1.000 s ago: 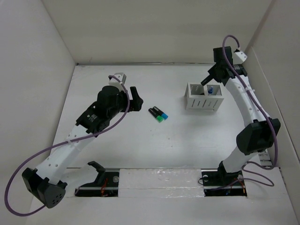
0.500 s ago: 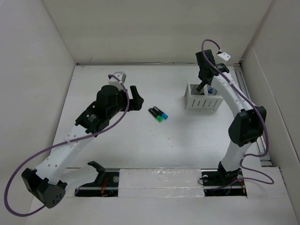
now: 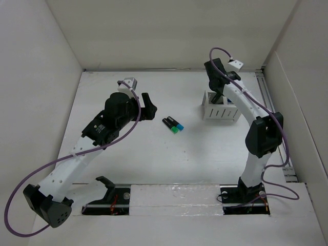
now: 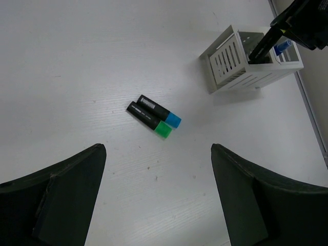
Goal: Organize the desk
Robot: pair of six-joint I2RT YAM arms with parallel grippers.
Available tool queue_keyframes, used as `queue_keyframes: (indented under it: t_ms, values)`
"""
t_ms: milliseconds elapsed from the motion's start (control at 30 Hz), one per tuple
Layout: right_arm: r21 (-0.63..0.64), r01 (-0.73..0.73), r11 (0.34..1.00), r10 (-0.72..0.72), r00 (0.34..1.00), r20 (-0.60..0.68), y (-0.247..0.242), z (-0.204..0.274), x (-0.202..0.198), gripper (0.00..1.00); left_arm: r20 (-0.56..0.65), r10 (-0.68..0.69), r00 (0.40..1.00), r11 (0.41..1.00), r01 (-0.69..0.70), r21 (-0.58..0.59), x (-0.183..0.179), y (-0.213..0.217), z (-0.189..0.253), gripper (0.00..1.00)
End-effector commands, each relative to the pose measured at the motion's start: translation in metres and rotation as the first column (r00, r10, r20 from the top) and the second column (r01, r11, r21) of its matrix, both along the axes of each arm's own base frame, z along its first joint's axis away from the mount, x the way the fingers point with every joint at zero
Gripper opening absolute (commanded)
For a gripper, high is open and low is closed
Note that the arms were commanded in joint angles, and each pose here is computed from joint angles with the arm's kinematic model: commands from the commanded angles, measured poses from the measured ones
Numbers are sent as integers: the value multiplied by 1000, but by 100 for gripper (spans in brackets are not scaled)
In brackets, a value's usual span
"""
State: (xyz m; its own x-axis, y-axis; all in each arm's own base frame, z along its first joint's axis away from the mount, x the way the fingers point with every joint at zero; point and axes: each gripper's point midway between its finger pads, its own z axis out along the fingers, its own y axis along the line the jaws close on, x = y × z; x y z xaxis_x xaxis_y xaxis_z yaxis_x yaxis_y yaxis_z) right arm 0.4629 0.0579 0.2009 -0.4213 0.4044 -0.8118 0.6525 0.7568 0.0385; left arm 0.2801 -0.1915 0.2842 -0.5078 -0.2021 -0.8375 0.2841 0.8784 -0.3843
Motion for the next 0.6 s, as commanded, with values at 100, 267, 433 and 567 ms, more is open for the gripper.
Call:
queue_keyframes:
  t_ms: [100,267,433,567]
  values:
    - [18,-30,999,28,994,103,10,49,-14,52,67,40,997,998,-37,-44,4,5,32,81]
    - [48,-71,996,64,990,129,16,69,-28,54,70,47,996,998,-45,-33,7,5,35,81]
    - [131,-356,925,330,926,185,87,79,-48,7,112,94,989,995,-89,-43,11,14,51,79]
    - [176,-532,828,518,847,120,146,44,-83,0,144,122,982,992,-115,-53,13,19,68,77]
